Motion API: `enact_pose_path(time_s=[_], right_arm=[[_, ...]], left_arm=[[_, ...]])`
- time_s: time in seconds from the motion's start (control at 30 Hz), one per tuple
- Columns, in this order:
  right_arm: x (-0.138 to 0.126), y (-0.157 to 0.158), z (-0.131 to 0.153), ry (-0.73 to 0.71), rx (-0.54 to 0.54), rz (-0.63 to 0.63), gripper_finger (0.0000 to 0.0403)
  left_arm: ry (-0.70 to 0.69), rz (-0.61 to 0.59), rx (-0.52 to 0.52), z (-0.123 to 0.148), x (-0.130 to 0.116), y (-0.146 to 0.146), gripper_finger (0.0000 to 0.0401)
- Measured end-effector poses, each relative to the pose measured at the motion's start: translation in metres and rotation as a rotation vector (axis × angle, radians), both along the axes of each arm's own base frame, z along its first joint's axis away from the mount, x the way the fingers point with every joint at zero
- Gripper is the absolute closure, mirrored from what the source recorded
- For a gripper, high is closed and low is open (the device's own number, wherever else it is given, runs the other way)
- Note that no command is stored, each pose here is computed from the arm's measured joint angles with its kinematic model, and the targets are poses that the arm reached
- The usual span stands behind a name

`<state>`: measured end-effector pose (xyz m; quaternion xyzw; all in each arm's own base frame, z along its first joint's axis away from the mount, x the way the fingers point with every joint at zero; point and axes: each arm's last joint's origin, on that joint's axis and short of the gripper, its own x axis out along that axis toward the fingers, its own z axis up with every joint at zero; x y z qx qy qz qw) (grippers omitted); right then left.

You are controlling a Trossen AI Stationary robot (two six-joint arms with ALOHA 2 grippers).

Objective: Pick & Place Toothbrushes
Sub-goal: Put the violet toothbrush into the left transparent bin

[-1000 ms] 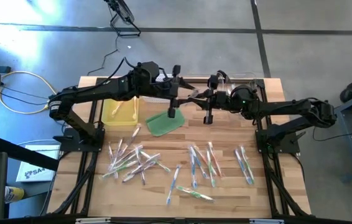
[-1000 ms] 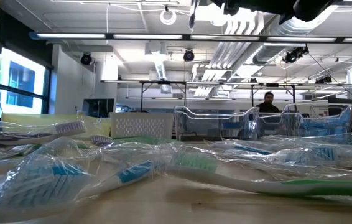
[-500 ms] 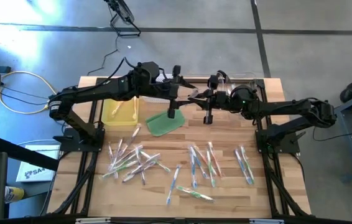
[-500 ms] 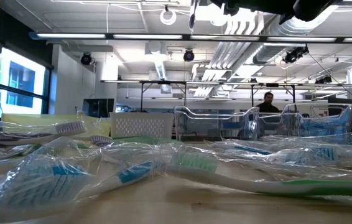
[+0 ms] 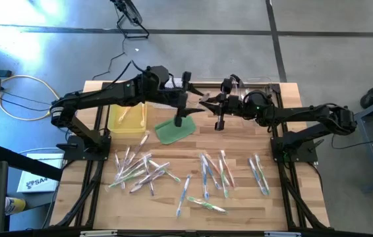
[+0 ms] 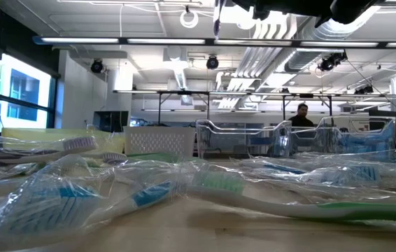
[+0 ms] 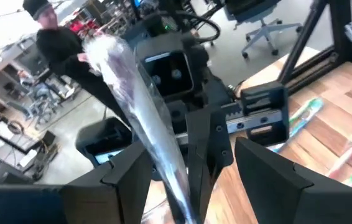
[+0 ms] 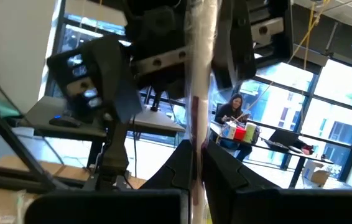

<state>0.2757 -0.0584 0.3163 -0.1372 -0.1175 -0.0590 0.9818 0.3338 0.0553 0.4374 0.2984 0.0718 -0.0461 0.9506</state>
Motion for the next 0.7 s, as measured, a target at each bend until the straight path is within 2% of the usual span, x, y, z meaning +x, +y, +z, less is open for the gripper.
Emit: enact_pose_path(time_s=[0.1, 0.3, 0.57, 0.7], right_arm=[[0.0, 0.0, -0.001, 0.009, 0.001, 0.003, 0.0391], [0.001, -0.001, -0.002, 0.025, 0.011, -0.02, 0.0391], [0.001, -0.002, -0.006, 0.063, 0.025, -0.053, 0.0392], [0.001, -0.004, -0.01, 0.104, 0.044, -0.102, 0.0392]], left_arm=[[0.022, -0.009, 0.002, 0.0, -0.01, -0.002, 0.0182], [-0.038, -0.009, 0.014, -0.014, -0.026, -0.005, 0.0182], [-0.148, 0.025, 0.038, -0.023, -0.071, -0.012, 0.0182], [-0.194, 0.023, 0.051, -0.016, -0.094, -0.017, 0.0182]])
